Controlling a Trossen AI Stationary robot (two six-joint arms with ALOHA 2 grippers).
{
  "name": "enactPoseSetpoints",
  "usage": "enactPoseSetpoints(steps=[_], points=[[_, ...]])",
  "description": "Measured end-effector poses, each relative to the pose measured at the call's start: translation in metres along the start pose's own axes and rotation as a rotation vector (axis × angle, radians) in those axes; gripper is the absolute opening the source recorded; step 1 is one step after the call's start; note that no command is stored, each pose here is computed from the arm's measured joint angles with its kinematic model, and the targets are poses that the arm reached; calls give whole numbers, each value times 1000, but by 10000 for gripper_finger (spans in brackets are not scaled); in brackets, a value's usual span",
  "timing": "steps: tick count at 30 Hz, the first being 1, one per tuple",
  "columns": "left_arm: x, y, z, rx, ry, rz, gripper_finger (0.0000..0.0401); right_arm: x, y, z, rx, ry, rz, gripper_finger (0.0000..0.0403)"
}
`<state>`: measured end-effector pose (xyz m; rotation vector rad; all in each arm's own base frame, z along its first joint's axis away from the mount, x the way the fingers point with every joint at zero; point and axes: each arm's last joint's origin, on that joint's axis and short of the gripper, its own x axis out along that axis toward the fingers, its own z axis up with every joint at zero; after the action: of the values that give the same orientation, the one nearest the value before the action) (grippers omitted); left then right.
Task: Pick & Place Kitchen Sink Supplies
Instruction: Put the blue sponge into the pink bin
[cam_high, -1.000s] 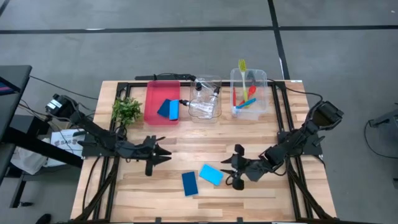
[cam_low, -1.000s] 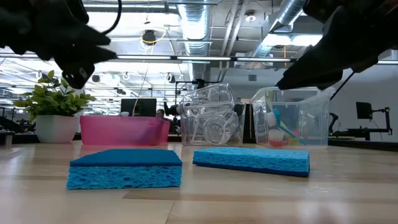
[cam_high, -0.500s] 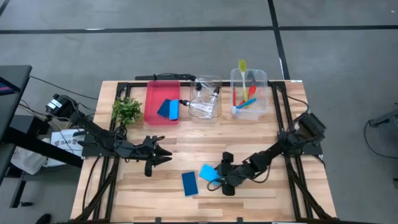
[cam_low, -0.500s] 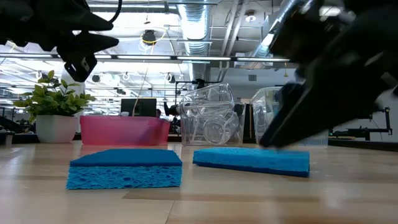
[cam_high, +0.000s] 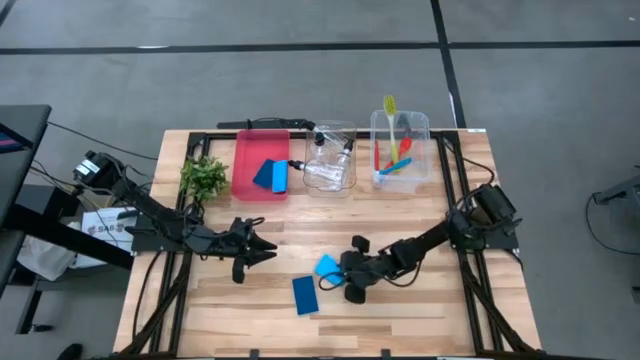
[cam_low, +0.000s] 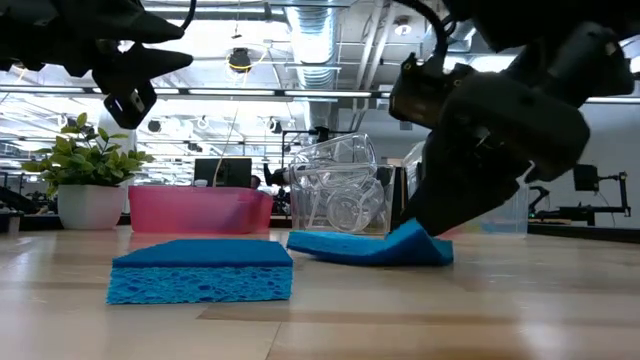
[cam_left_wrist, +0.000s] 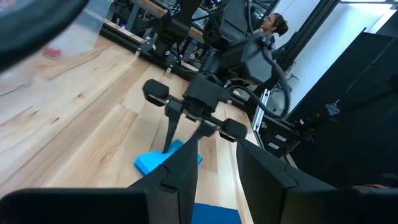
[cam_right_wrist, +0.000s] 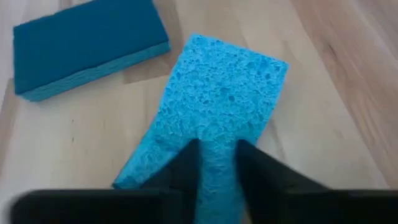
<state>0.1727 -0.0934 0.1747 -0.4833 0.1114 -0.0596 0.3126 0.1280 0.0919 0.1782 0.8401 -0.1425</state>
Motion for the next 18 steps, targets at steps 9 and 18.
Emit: enactPoseSetpoints(steps=[9, 18], points=[[0, 0, 1, 0, -8, -5, 112, -27, 2, 18, -40, -87, 9, 8], [10, -3, -5, 33, -67, -36, 112, -88, 24, 50, -183, -443, -54, 1]])
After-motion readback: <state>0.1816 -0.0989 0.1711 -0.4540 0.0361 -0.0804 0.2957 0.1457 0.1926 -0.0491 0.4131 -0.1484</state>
